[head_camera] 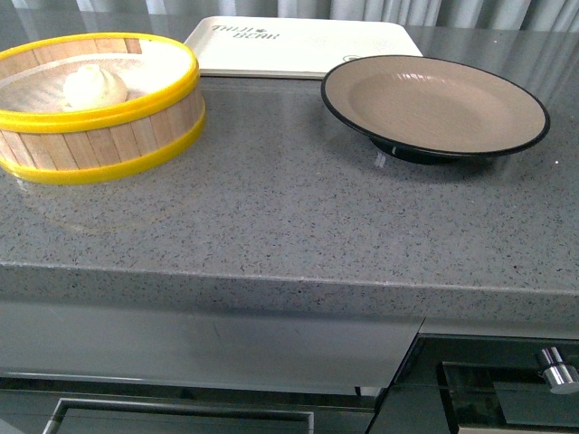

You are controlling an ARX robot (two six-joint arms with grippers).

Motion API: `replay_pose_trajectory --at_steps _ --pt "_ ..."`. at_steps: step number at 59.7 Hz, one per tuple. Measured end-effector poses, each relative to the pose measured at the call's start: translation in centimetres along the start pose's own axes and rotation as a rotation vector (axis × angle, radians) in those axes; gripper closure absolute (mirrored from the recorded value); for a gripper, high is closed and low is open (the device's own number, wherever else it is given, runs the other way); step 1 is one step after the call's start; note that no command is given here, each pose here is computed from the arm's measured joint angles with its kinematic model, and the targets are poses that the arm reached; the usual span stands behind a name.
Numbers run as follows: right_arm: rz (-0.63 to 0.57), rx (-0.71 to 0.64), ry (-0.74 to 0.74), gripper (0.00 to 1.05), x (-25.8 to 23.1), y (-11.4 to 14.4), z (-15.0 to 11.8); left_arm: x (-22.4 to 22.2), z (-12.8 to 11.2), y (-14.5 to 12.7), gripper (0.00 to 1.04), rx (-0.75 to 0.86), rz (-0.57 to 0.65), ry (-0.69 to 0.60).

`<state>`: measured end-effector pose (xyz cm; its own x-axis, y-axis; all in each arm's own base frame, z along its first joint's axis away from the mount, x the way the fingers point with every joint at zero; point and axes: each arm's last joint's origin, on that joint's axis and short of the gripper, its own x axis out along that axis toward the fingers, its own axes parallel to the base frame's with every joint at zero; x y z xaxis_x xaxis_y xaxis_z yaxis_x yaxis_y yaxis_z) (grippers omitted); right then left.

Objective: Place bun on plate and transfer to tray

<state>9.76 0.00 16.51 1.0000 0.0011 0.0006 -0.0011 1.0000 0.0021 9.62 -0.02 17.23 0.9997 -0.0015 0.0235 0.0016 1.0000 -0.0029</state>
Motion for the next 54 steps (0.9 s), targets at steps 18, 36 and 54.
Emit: replay_pose_trajectory --at_steps 18,36,54 --pt "0.0 0.0 0.0 0.08 0.0 0.0 0.0 0.0 0.0 0.0 0.07 0.0 0.0 0.0" --pt "0.0 0.0 0.0 0.08 0.0 0.0 0.0 0.0 0.0 0.0 0.07 0.0 0.0 0.0" --pt "0.0 0.0 0.0 0.08 0.0 0.0 0.0 0.0 0.0 0.0 0.07 0.0 0.0 0.0"
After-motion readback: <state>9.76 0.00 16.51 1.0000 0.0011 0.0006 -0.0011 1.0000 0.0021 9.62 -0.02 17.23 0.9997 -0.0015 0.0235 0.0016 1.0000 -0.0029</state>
